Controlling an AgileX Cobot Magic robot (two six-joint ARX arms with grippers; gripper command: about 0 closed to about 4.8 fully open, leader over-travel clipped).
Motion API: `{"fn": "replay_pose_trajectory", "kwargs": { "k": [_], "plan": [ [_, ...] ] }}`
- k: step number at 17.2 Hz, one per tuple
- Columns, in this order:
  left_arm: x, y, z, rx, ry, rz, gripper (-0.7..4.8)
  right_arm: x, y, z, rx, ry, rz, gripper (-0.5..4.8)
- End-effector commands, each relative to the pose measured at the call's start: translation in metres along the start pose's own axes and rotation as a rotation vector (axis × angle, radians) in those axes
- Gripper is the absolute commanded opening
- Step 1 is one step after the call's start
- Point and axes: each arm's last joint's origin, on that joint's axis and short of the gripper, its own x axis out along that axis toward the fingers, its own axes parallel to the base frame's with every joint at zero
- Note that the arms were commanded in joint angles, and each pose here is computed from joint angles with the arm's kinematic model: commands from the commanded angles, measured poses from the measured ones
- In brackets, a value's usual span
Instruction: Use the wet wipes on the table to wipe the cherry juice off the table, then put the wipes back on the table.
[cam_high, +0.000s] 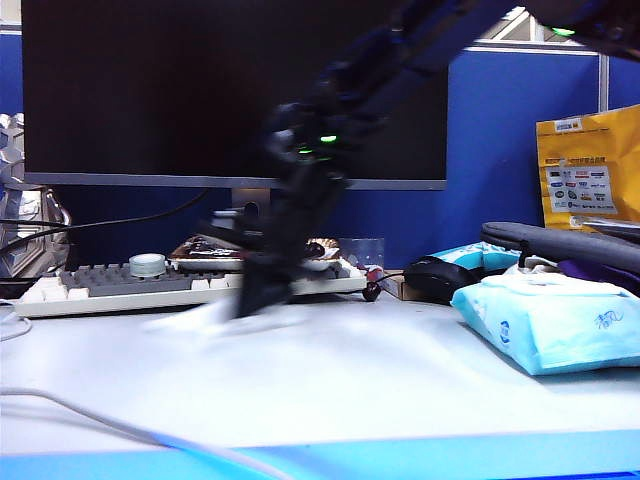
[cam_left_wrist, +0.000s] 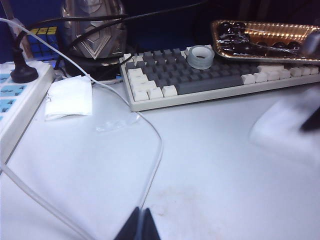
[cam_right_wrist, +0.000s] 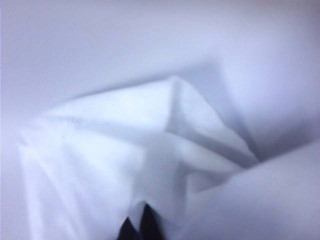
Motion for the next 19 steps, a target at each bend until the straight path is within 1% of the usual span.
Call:
{"fn": "replay_pose_trajectory", "kwargs": {
  "k": [1, 2, 4, 6, 8, 9, 11, 12, 13, 14, 15, 17, 19],
  "plan": [
    [0.000, 0.000, -0.001, -0.003, 0.010, 0.000, -0.03, 0.018, 0.035, -0.011, -0.121, 0.072, -0.027, -0.06],
    [0.000, 0.000, -0.001, -0.003, 0.010, 0.000, -0.03, 0.022, 0.042, -0.009, -0.161, 0.032, -0.191, -0.06],
    [0.000, 0.000, -0.001, -0.003, 0.010, 0.000, -0.03, 0.021, 0.039, -0.006, -0.171, -0.014, -0.323, -0.06],
    [0.000, 0.000, -0.001, -0.003, 0.010, 0.000, -0.03, 0.014, 0.020, -0.001, -0.144, -0.038, -0.428, -0.06],
    [0.000, 0.000, -0.001, -0.003, 0.010, 0.000, -0.03, 0.000, -0.012, -0.001, -0.074, -0.014, -0.539, -0.06],
    [0.000, 0.000, -0.001, -0.003, 0.010, 0.000, -0.03, -0.003, -0.019, -0.002, -0.059, -0.002, -0.563, -0.06],
    [0.000, 0.000, -0.001, -0.003, 0.010, 0.000, -0.03, -0.016, -0.046, -0.007, 0.007, 0.048, -0.648, -0.06],
    [0.000, 0.000, -0.001, -0.003, 0.010, 0.000, -0.03, -0.025, -0.063, -0.010, 0.070, 0.073, -0.721, -0.06],
    [0.000, 0.000, -0.001, -0.003, 0.011, 0.000, -0.03, -0.033, -0.076, -0.013, 0.108, 0.094, -0.776, -0.06],
    [0.000, 0.000, -0.001, -0.003, 0.010, 0.000, -0.03, -0.036, -0.081, -0.014, 0.124, 0.101, -0.804, -0.06],
    [0.000, 0.000, -0.001, -0.003, 0.010, 0.000, -0.03, -0.044, -0.094, -0.016, 0.156, 0.105, -0.863, -0.06],
    [0.000, 0.000, -0.001, -0.003, 0.010, 0.000, -0.03, -0.054, -0.111, -0.017, 0.193, 0.097, -0.894, -0.06],
    [0.000, 0.000, -0.001, -0.003, 0.010, 0.000, -0.03, -0.060, -0.123, -0.017, 0.221, 0.079, -0.890, -0.06]
  ]
}}
